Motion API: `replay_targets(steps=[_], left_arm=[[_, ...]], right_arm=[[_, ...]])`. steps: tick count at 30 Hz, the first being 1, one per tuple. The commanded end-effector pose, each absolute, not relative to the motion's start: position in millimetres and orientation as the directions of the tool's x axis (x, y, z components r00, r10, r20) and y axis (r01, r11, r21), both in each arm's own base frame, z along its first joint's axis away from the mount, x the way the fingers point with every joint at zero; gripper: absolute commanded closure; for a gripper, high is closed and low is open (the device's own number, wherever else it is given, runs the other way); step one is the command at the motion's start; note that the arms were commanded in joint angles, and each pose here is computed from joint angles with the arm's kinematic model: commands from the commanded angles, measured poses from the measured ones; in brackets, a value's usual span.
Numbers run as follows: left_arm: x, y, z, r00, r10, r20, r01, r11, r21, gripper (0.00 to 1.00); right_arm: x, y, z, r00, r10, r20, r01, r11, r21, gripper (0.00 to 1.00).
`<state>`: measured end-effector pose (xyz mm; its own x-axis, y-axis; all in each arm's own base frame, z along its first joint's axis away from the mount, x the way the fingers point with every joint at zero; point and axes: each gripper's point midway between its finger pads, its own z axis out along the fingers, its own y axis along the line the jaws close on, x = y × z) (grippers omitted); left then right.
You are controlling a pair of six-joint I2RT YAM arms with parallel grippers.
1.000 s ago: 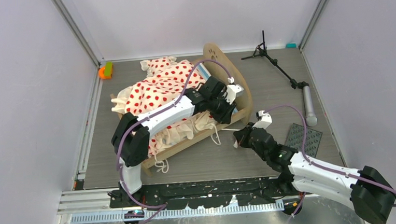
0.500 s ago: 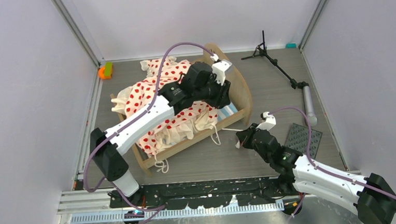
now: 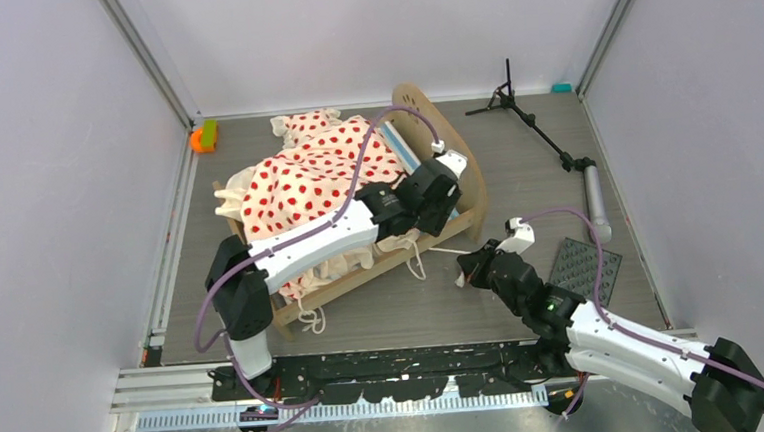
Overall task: Set up the pet bed
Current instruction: Adjust the ropes at the center of the board.
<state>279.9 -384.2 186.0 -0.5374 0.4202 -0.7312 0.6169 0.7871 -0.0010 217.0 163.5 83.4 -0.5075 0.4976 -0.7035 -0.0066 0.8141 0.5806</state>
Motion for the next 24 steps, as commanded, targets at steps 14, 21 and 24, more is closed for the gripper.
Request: replay_targets(steps=[14, 21, 24], left_arm=[[296.6, -348.9, 220.3, -0.468, 0.395, -0.79, 0.374, 0.899, 0.228, 0.47], [299.6, -356.6, 199.2, -0.487, 0.421, -0.765, 0.381, 0.891, 0.248, 0.47], [301.8, -359.6, 187.8, -0.501, 0.425, -0.754, 0.387, 0.889, 0.243, 0.47]], right_arm=[[220.9, 158.1, 84.2, -0.474, 0.527, -0.706, 0.018, 0.807, 0.59, 1.0], [221.1, 160.1, 84.0, -0.481, 0.523, -0.704, 0.016, 0.808, 0.589, 1.0], [220.6, 159.1, 82.7, -0.481, 0.522, -0.704, 0.018, 0.809, 0.588, 1.0]])
